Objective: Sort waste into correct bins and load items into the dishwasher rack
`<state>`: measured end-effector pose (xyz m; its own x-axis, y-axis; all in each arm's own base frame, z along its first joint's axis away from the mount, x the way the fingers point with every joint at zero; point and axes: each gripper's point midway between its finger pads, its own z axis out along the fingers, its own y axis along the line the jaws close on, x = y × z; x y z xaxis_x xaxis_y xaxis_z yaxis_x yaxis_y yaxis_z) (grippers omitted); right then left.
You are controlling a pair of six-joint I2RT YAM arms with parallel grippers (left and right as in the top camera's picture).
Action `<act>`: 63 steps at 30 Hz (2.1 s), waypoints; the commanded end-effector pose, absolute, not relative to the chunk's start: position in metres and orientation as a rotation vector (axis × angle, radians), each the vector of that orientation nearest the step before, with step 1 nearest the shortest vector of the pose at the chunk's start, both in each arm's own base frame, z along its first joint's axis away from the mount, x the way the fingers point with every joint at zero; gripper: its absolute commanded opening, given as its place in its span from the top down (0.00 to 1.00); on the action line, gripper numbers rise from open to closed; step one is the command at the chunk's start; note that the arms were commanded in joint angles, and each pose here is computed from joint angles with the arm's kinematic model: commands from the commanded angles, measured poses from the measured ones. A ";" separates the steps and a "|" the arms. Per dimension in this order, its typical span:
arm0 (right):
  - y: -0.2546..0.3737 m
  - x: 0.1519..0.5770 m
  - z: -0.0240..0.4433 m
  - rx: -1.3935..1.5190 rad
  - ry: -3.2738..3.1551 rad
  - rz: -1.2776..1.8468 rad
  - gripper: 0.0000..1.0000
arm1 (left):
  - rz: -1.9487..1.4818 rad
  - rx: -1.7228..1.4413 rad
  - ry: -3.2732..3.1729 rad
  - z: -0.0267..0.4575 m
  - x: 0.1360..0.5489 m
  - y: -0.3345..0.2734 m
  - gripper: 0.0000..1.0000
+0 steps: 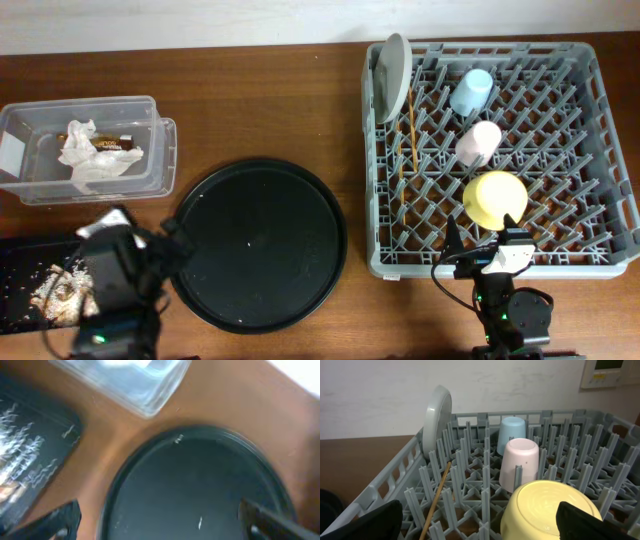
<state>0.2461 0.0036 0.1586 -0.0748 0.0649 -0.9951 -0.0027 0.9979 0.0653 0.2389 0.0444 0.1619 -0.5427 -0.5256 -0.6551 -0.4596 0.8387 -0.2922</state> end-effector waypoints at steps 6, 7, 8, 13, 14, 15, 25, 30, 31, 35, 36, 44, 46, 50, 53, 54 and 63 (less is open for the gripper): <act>0.001 0.246 0.156 0.054 1.647 0.037 0.02 | -0.169 -0.543 2.175 0.096 0.220 0.021 0.01; 0.001 0.246 0.156 0.054 1.647 0.037 0.02 | -0.176 -0.528 2.116 0.102 0.221 0.021 0.01; 0.001 0.246 0.156 0.054 1.647 0.037 0.02 | -0.181 -0.519 2.080 0.106 0.221 0.021 0.01; 0.001 0.246 0.156 0.054 1.647 0.037 0.02 | -0.218 -0.439 1.824 0.134 0.225 0.019 0.01; 0.001 0.246 0.156 0.054 1.647 0.037 0.02 | -0.226 -0.373 1.773 0.141 0.233 0.015 0.01; 0.001 0.246 0.156 0.054 1.647 0.037 0.02 | -0.211 -0.297 1.741 0.149 0.236 0.010 0.01; 0.001 0.246 0.156 0.054 1.647 0.037 0.02 | 0.017 0.094 1.639 0.158 0.246 -0.005 0.01; 0.001 0.246 0.156 0.054 1.647 0.037 0.02 | 0.116 0.043 1.651 0.156 0.246 0.011 0.01; 0.001 0.246 0.156 0.054 1.647 0.037 0.02 | 0.115 0.044 1.651 0.156 0.246 0.011 0.01; 0.001 0.246 0.156 0.054 1.647 0.037 0.02 | 0.113 0.045 1.651 0.156 0.246 0.011 0.01; 0.001 0.246 0.156 0.054 1.647 0.037 0.02 | 0.113 0.045 1.651 0.156 0.246 0.011 0.01; 0.001 0.246 0.156 0.054 1.647 0.037 0.02 | 0.113 0.045 1.651 0.156 0.246 0.011 0.01; 0.001 0.246 0.156 0.054 1.647 0.037 0.02 | 0.113 0.045 1.651 0.156 0.246 0.011 0.01; 0.001 0.246 0.156 0.054 1.647 0.037 0.02 | 0.113 0.045 1.651 0.156 0.246 0.011 0.01; 0.001 0.246 0.156 0.054 1.647 0.037 0.02 | 0.113 0.045 1.651 0.156 0.246 0.011 0.01; 0.001 0.246 0.156 0.054 1.647 0.037 0.02 | 0.113 0.045 1.651 0.156 0.246 0.011 0.01; 0.001 0.246 0.156 0.054 1.647 0.037 0.02 | 0.113 0.045 1.651 0.156 0.246 0.011 0.01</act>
<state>0.2461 0.0033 0.1588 -0.0735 0.0646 -0.9952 -0.0005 0.9979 0.0648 0.2457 0.0100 0.1587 -0.0811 0.0835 -0.9932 -0.0339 0.9957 0.0865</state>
